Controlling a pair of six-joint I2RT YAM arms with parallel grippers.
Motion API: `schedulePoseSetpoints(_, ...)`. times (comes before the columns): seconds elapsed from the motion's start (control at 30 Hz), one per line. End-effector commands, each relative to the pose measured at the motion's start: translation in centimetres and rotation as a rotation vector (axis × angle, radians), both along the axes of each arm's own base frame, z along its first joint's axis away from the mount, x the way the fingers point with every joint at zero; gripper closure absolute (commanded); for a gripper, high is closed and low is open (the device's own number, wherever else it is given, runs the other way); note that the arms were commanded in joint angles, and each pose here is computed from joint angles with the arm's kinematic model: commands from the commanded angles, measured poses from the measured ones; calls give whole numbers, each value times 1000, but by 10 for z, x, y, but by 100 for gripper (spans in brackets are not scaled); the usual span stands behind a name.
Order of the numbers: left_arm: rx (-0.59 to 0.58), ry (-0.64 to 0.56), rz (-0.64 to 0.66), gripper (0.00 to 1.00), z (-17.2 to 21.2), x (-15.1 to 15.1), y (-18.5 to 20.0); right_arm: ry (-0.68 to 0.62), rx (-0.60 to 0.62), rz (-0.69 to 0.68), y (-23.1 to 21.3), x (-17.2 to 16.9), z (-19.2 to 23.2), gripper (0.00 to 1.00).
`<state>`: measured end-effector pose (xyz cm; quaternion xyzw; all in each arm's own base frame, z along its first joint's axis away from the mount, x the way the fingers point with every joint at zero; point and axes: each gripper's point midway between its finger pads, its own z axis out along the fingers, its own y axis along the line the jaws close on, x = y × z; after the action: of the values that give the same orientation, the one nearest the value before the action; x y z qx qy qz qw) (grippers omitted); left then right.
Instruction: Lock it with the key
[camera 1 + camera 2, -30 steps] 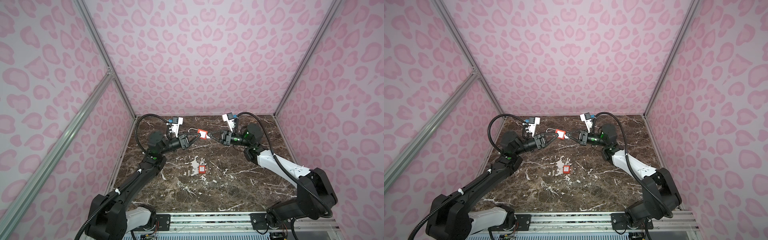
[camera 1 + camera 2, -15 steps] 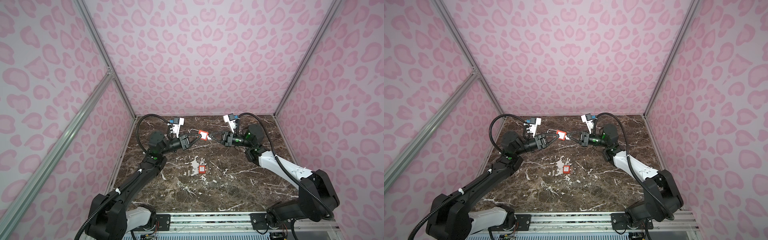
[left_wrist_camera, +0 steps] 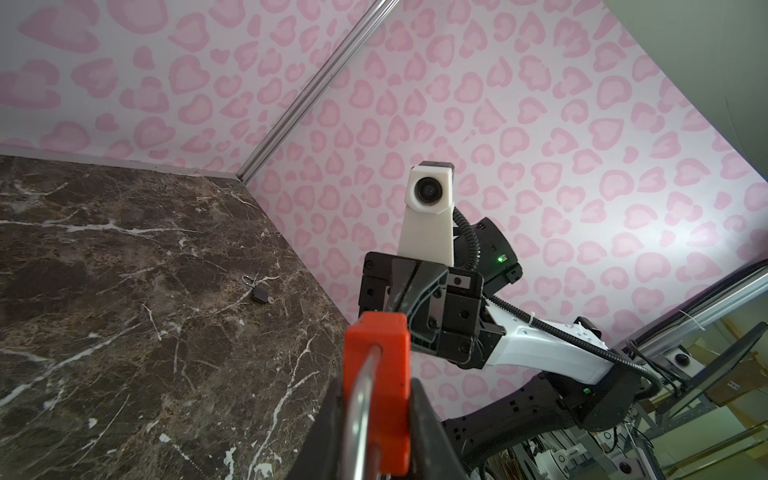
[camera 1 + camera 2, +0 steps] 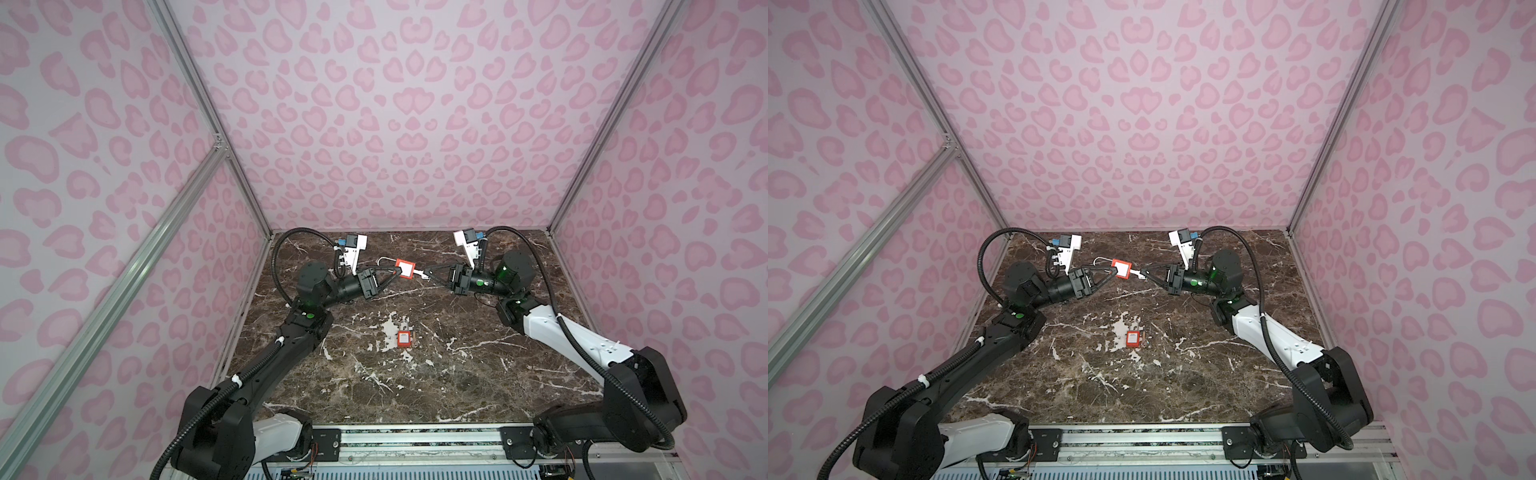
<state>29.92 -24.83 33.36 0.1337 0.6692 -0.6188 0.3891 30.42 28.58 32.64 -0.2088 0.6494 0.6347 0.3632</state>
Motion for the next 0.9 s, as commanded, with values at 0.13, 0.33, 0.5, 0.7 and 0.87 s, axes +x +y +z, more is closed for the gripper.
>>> schedulePoseSetpoints(0.13, -16, -47, 29, 96, 11, 3, 8, -3, 30, -49, -10, 7, 0, 100)
schedulePoseSetpoints(0.33, 2, -35, 36, 96, 6, 5, 9, 5, 24, -70, -16, 10, -3, 100)
schedulePoseSetpoints(0.5, 84, 81, 57, 96, -28, 18, 7, 9, 1, -127, -26, 17, -13, 100)
schedulePoseSetpoints(0.7, 285, 201, 72, 96, -82, 22, 2, 43, -38, -220, -41, 28, -30, 100)
schedulePoseSetpoints(0.87, 496, 264, 50, 96, -134, 12, -1, 69, -51, -275, -52, 37, -38, 100)
